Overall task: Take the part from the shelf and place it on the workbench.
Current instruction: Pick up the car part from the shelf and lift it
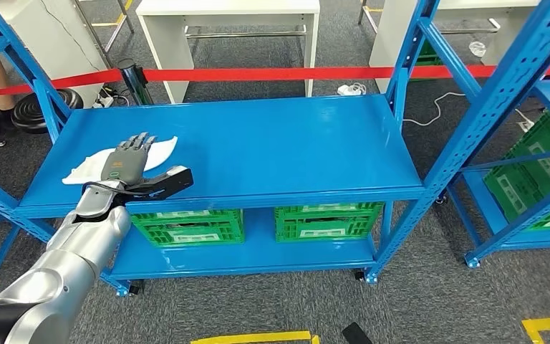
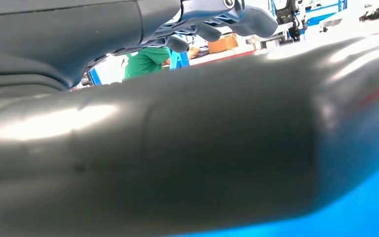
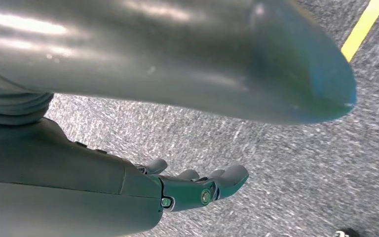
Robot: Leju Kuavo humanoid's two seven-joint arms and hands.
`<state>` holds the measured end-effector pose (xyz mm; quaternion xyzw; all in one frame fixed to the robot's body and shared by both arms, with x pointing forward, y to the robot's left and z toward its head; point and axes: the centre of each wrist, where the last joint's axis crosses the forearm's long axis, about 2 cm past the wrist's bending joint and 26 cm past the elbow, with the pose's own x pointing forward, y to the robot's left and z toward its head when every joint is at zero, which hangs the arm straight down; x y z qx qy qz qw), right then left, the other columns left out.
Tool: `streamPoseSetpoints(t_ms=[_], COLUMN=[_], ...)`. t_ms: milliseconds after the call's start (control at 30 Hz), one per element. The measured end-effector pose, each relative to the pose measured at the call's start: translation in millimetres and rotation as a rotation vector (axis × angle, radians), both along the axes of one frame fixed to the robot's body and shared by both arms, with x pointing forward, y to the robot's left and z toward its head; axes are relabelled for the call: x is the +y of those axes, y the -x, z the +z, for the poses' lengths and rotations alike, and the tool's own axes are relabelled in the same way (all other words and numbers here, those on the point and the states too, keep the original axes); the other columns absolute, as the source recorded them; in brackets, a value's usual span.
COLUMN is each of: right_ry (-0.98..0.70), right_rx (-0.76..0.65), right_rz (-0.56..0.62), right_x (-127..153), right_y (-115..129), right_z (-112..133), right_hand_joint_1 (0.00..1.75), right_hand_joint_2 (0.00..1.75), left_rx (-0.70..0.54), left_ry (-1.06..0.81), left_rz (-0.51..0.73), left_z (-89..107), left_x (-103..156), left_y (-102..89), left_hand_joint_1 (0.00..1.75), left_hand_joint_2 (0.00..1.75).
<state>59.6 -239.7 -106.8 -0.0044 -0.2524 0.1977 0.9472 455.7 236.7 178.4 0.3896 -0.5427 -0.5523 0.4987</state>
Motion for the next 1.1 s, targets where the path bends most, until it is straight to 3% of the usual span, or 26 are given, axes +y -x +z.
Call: streamPoseSetpoints(t_ms=[400,533,1100], right_ry=[0.001,0.003,0.004], right_rx=[-0.001,-0.002,-0.004], right_rz=[0.012,0.014,0.003], right_x=[-0.1,-0.9,-1.3], right_y=[-0.7,-1.5,-1.8], right_z=[0.1,0.1,0.1], right_hand_joint_1=[0.0,0.0,0.0], right_hand_joint_2=[0.0,0.0,0.0], left_rx=[0.0,-0.003,0.028], left_ry=[-0.006,-0.027,-0.067], left_rz=[0.003,-0.015,-0.076], left_z=[-4.4,-4.3,-4.0], left_x=[1.1,0.7,-3.9], left_y=[2.2,2.2,2.0], left_hand_joint_1=[0.0,0.0,0.0], left_hand_joint_2=[0.0,1.75,1.75])
